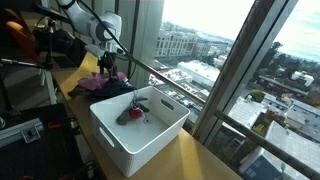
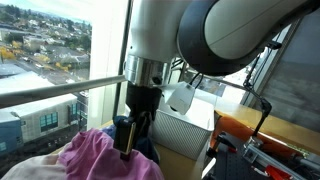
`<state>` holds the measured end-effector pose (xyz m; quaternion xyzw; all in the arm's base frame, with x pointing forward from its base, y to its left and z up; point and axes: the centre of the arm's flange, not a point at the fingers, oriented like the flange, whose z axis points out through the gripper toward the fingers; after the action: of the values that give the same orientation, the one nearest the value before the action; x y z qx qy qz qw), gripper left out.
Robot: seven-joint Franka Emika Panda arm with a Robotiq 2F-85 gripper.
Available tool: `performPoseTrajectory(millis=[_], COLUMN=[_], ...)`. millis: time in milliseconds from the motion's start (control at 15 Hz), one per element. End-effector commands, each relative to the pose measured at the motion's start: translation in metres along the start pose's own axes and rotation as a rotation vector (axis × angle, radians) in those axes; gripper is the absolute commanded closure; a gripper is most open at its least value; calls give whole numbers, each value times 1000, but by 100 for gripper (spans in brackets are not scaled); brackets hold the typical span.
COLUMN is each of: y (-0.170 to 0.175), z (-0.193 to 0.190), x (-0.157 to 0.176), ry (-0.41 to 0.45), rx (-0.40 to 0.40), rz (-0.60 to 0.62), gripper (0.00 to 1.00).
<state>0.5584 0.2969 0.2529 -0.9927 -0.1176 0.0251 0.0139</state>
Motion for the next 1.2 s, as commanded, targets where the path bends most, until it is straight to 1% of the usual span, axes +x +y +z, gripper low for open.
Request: performPoseTrajectory(millis=[0, 400, 533, 667, 800, 1133], y=[53, 140, 167, 188, 214, 270], z=[-41, -86, -95, -92, -87, -82], x=[-15, -1, 7, 15, 22, 50], ry=[42, 104, 128, 146, 139, 146], rx=[25, 8, -21, -48, -64, -82], rz=[21, 55, 49, 39, 28, 29], gripper=[0, 0, 0, 0, 0, 0])
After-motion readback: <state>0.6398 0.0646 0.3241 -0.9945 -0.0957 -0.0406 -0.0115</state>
